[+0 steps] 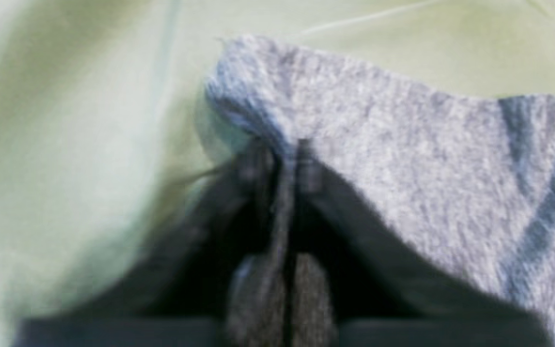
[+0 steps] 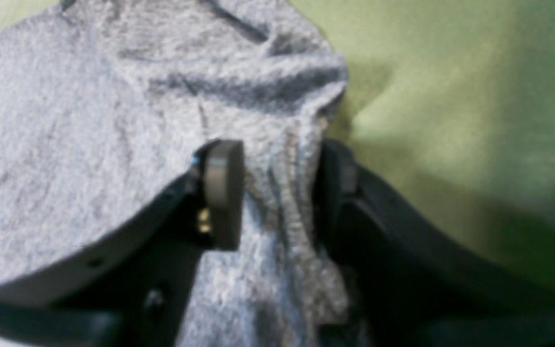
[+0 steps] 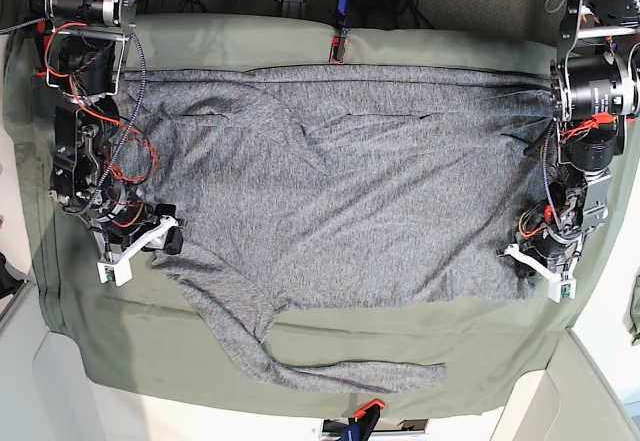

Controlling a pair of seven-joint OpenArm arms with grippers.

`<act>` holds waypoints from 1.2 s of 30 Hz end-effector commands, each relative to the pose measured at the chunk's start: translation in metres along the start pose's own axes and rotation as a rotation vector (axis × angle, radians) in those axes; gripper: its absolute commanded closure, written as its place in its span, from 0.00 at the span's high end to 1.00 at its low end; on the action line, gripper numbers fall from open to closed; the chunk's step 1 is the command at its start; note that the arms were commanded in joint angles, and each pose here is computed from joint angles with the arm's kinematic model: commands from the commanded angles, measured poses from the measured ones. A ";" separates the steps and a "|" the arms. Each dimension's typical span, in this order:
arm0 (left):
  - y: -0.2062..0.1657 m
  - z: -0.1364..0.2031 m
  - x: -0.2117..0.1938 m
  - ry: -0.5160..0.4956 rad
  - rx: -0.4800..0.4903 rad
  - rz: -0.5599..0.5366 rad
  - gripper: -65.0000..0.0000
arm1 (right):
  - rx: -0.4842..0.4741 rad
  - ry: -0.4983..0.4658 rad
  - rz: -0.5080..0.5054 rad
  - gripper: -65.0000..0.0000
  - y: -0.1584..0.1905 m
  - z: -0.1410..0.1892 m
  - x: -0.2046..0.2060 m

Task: Fold the T-shirt properly
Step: 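Grasp the shirt's side edges with both grippers, then fold the grasped side edges over toward the shirt's collar edge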

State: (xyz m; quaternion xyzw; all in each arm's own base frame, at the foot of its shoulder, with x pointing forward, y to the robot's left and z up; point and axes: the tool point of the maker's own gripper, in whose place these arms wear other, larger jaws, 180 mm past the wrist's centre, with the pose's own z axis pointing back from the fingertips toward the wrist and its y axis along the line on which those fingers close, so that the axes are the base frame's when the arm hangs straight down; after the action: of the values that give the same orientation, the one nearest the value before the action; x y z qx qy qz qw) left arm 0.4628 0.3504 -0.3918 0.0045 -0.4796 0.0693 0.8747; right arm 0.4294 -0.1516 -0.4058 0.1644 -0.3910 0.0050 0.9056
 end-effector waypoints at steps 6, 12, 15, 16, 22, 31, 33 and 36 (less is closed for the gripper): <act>0.008 0.004 0.043 -0.128 0.001 -0.002 0.00 | 0.005 -0.037 0.023 0.00 0.001 0.003 0.019; -0.015 0.013 0.061 -0.191 -0.181 -0.028 0.00 | 0.026 -0.040 0.054 0.00 0.005 0.006 0.024; -0.015 0.017 0.069 -0.212 -0.203 -0.044 0.00 | 0.022 -0.039 0.063 0.00 0.006 0.011 0.027; -0.014 0.019 0.071 -0.215 -0.203 -0.051 0.00 | 0.020 -0.042 0.068 0.00 0.006 0.014 0.028; -0.013 0.036 0.066 -0.226 -0.264 -0.117 0.00 | 0.006 -0.099 0.114 0.00 0.009 0.036 0.030; -0.012 0.065 0.037 -0.206 -0.296 -0.242 0.00 | -0.029 -0.100 0.167 0.00 0.001 0.062 0.012; -0.006 0.073 0.035 -0.218 -0.285 -0.241 0.00 | -0.041 -0.098 0.173 0.00 -0.004 0.067 0.010; 0.007 0.085 0.037 -0.241 -0.261 -0.201 0.00 | -0.063 -0.086 0.183 0.00 -0.014 0.075 0.003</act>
State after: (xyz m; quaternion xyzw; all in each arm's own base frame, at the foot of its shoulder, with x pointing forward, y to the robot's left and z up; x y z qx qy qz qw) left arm 0.4007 0.3464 -0.3418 -0.0597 -0.5551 -0.0772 0.8260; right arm 0.3700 -0.1810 -0.3765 0.1064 -0.4184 0.0675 0.8995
